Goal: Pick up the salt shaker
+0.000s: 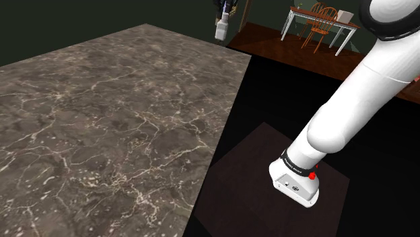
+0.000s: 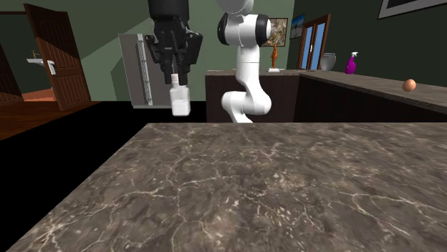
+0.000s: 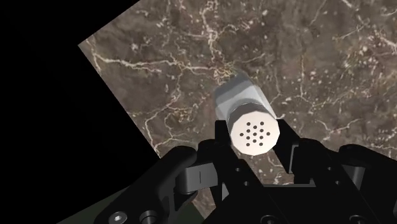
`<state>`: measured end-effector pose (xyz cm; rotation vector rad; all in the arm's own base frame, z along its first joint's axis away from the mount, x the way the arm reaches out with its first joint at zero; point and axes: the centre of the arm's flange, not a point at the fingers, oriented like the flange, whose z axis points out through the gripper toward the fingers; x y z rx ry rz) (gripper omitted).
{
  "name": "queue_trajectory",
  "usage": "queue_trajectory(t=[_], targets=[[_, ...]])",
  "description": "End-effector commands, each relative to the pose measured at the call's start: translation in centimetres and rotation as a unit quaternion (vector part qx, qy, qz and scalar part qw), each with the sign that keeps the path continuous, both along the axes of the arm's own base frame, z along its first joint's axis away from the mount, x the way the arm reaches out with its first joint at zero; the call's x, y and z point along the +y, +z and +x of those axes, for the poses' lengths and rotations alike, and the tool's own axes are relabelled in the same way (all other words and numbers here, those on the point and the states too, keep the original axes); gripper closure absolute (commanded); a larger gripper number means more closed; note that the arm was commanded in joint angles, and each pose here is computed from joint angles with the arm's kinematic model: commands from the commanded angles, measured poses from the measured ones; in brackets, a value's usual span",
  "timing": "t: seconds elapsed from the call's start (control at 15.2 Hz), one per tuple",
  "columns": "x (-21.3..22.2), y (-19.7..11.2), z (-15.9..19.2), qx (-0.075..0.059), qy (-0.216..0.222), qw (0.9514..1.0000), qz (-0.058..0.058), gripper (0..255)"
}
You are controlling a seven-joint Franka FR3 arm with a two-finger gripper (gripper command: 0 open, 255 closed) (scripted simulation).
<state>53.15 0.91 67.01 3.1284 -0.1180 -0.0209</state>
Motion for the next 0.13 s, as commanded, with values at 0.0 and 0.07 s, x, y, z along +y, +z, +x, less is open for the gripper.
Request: queue_trajectory(t=[0.0,0.07], targets=[[-0.08,0.57,-0.01,0.0,0.0,1.0,0.0,255],[-0.08,0.57,0.0,0.0,0.0,1.0,0.0,255]])
